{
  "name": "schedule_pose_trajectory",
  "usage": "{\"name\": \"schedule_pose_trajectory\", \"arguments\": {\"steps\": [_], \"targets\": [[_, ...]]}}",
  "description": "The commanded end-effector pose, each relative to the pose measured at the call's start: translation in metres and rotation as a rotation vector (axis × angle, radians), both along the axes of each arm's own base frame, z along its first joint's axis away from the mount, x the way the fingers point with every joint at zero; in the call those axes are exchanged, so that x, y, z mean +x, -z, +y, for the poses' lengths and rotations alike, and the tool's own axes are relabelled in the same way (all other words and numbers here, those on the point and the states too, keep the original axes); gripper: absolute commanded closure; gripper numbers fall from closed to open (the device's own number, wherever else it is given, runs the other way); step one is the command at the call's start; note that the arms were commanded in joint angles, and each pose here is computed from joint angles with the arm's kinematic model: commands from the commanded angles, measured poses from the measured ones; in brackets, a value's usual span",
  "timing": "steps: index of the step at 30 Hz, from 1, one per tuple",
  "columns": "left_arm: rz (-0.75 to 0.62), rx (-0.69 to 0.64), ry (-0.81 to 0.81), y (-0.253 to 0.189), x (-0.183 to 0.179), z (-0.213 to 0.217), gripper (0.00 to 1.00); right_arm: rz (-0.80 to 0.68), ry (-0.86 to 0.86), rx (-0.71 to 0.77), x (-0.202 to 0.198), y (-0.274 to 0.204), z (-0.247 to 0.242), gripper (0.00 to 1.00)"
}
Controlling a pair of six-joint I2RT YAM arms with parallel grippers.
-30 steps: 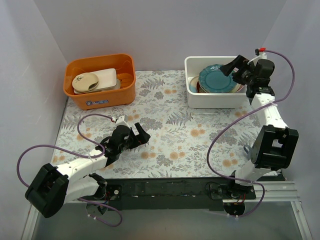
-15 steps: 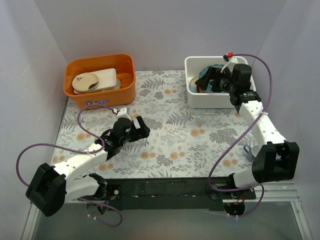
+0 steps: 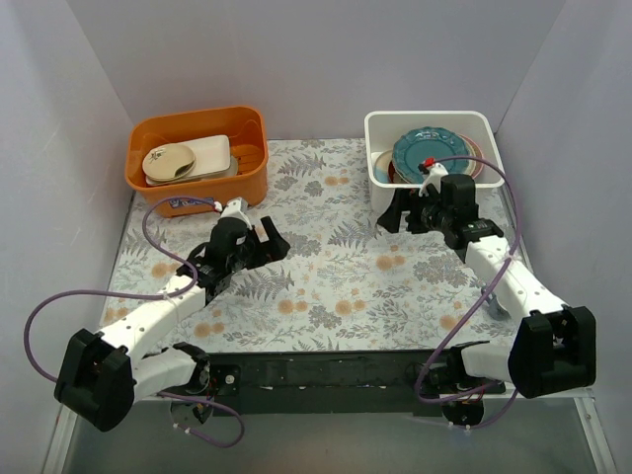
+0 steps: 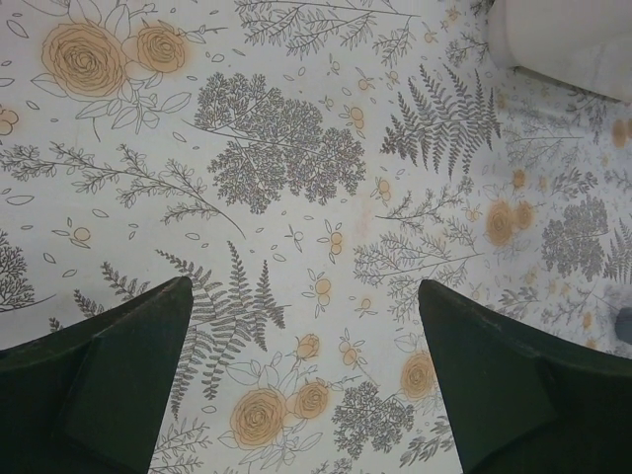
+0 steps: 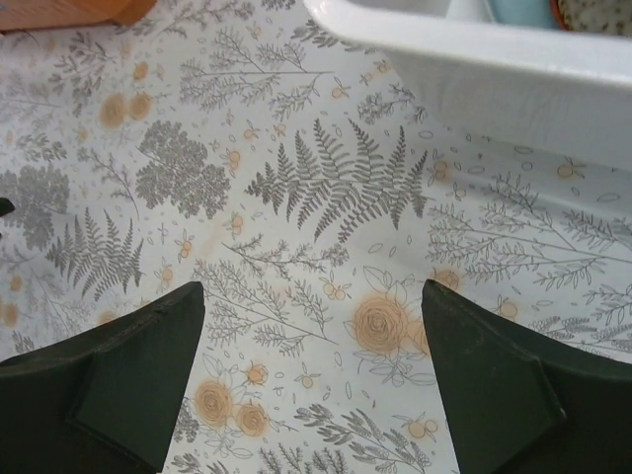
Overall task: Place the plates into the plastic bin on the countertop
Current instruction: Reset both arms
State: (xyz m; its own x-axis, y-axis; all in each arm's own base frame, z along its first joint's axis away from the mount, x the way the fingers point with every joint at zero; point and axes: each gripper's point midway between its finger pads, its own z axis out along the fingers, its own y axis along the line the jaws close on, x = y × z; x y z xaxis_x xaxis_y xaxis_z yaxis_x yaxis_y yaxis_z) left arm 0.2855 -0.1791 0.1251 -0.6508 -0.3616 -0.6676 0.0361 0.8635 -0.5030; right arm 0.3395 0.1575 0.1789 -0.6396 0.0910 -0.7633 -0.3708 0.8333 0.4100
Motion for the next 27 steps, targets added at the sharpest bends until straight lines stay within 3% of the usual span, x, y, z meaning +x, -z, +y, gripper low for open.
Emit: {"name": "schedule_pose_trajectory", "arguments": {"steps": [1, 9, 18, 27], "targets": [[-0.023, -0.062, 0.055, -0.025, 0.001, -0.002, 0.02, -0.033, 0.005, -0.040, -0.013, 0.009, -0.008, 0.03], [-0.005, -0.115, 0.063, -0.026, 0.003, 0.007, 0.02, 0.081, 0.025, -0.111, -0.044, 0.072, -0.025, 0.02], [-0.005, -0.209, 0.125, -0.024, -0.002, -0.002, 0.02, 0.128, 0.020, -0.070, -0.048, 0.091, -0.027, 0.02], [-0.020, -0.216, 0.118, -0.022, 0.002, -0.002, 0.02, 0.140, 0.025, -0.064, -0.044, 0.095, -0.028, 0.02]]}}
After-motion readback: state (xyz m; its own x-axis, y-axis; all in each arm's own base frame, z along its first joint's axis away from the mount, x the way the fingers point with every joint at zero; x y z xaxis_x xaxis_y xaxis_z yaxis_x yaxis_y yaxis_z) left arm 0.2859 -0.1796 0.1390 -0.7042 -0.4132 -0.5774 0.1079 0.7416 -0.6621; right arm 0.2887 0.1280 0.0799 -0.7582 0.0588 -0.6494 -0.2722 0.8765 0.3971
